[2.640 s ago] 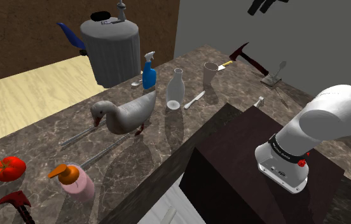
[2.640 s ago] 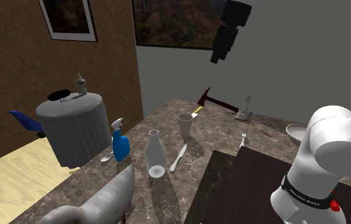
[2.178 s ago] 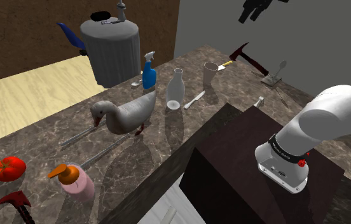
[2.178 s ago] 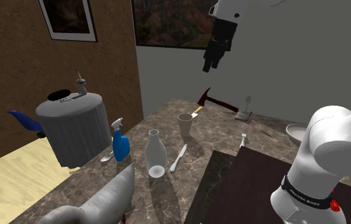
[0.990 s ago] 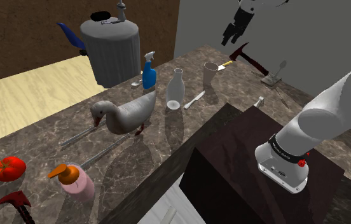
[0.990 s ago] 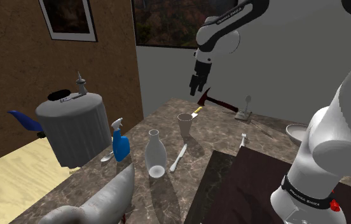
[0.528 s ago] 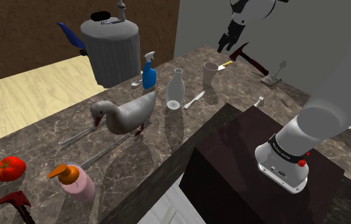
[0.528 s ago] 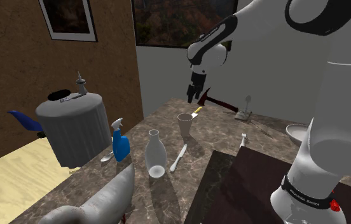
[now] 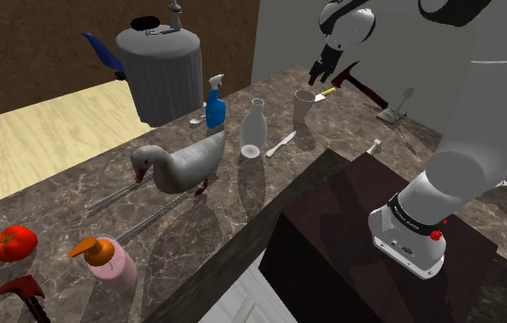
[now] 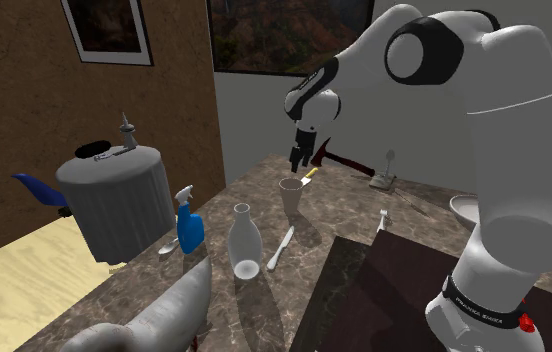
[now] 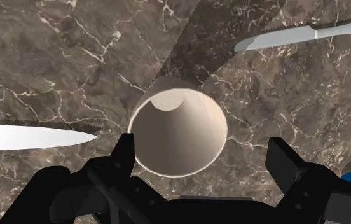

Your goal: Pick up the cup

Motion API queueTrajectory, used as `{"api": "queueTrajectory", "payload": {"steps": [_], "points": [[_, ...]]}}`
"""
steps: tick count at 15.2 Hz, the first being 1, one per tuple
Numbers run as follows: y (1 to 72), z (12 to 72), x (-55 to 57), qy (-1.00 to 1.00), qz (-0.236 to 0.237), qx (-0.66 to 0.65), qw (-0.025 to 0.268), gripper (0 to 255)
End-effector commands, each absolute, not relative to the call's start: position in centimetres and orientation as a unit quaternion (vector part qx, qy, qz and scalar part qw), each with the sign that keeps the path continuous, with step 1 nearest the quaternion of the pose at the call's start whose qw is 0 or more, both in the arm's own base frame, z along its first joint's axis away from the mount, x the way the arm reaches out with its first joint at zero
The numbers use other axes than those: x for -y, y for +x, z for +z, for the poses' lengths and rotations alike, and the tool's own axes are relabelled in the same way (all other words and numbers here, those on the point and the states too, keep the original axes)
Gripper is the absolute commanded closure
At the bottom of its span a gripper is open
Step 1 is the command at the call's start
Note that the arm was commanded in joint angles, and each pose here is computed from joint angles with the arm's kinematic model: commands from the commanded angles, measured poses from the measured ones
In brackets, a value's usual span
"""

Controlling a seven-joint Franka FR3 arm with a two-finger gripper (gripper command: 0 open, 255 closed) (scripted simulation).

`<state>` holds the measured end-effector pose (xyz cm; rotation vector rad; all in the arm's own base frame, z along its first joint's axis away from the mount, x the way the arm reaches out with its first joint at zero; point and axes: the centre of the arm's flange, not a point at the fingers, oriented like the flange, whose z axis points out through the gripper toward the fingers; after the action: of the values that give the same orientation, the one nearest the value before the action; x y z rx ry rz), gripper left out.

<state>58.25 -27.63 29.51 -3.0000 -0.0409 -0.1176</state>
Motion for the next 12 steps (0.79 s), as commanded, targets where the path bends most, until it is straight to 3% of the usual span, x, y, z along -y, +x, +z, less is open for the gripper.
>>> {"api": "queueTrajectory", "payload": {"steps": [1, 12], "points": [[59.5, 27.5, 29.2, -0.997, -0.035, 0.012, 0.072, 0], [62.3, 19.5, 32.5, -0.997, -0.025, 0.009, 0.077, 0]]}}
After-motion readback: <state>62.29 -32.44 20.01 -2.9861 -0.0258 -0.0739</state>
